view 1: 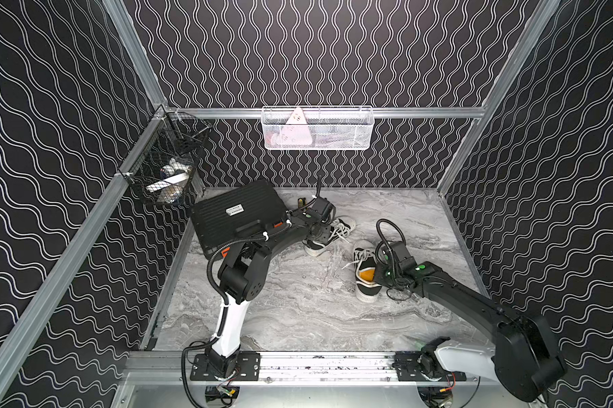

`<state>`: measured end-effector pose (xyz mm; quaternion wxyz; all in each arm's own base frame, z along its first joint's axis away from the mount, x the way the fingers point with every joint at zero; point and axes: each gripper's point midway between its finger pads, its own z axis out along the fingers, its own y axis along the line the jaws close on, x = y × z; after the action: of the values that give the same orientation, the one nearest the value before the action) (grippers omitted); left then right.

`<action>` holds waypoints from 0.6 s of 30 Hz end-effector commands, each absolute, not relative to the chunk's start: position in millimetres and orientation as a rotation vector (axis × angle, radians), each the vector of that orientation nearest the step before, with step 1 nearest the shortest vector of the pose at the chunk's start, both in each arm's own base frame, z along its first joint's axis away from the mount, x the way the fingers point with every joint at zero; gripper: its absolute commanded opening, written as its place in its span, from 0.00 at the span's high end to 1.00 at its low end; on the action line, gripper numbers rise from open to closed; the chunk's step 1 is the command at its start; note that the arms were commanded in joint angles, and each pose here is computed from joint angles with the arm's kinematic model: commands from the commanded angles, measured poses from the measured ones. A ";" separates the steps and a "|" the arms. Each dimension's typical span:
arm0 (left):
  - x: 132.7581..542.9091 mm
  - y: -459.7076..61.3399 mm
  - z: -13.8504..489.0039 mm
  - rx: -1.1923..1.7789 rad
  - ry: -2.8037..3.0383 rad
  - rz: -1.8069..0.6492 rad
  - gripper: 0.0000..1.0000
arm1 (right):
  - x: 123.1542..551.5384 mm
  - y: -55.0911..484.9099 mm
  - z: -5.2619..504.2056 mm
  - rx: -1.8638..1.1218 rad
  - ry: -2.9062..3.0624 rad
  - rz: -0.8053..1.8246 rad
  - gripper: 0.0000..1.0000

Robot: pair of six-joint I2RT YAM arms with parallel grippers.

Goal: Insert the insole into the shoe
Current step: Adjust the shoe at the center of the board.

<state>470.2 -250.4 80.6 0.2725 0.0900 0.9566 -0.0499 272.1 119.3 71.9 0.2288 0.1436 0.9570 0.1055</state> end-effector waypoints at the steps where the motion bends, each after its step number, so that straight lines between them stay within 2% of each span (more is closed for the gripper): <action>1: 468.8 -248.5 72.7 0.311 2.609 -0.143 0.48 | 284.7 126.5 80.4 0.404 2.586 0.341 1.00; 11: 463.5 -252.0 129.1 0.350 2.519 -0.210 0.43 | 283.3 130.4 75.9 0.409 2.600 0.367 1.00; 18: 466.5 -240.7 100.3 0.386 2.565 -0.089 0.41 | 287.7 133.7 78.5 0.401 2.598 0.378 1.00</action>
<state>467.9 -250.2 110.5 0.2810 0.1262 0.9490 -0.0663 273.8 125.5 66.7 0.2165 0.1424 0.9590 0.1149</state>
